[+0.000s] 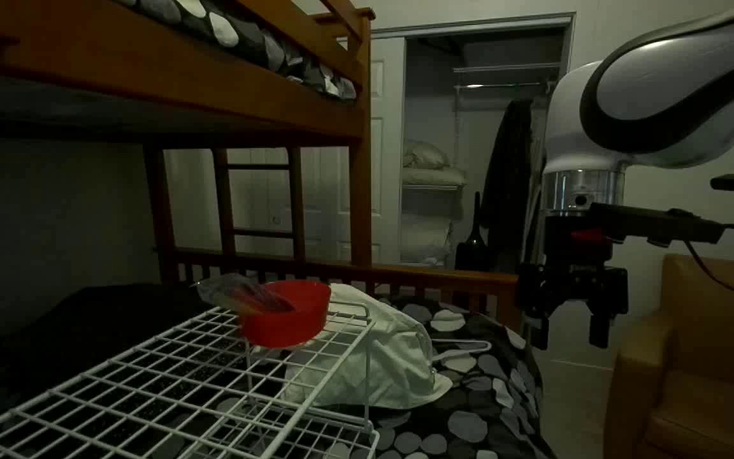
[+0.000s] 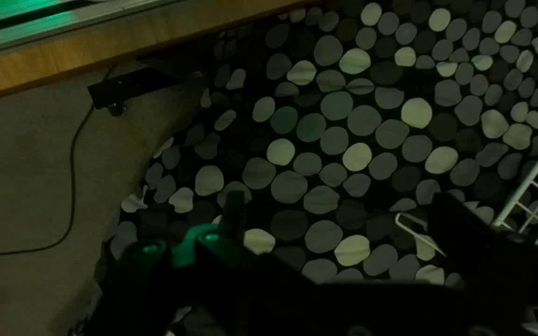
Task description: Pick up the white coat hanger and put it on the top shelf of the white racks
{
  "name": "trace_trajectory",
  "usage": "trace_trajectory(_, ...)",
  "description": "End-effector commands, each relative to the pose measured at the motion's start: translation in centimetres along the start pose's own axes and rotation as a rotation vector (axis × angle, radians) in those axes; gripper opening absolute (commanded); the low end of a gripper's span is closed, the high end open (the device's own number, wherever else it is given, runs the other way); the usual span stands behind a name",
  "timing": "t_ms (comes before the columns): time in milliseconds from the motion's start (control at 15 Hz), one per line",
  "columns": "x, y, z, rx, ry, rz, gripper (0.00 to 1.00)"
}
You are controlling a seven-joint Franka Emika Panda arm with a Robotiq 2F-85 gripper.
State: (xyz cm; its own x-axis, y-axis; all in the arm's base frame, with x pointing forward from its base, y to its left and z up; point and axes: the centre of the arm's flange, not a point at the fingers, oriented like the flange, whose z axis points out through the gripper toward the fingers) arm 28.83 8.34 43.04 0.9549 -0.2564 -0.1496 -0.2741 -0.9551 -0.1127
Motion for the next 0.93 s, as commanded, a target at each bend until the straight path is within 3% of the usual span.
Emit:
trace_trajectory(0,0.0,0.0,0.0,0.0,0.0,0.0,1.0)
trace_trajectory(733,0.0,0.0,0.0,0.0,-0.001,0.0,1.0)
trace_trajectory(800,0.8,0.7,0.7,-0.012,0.0,0.035,1.0)
trace_trajectory(867,2.2,1.6,1.7,-0.059,0.054,0.088,1.0)
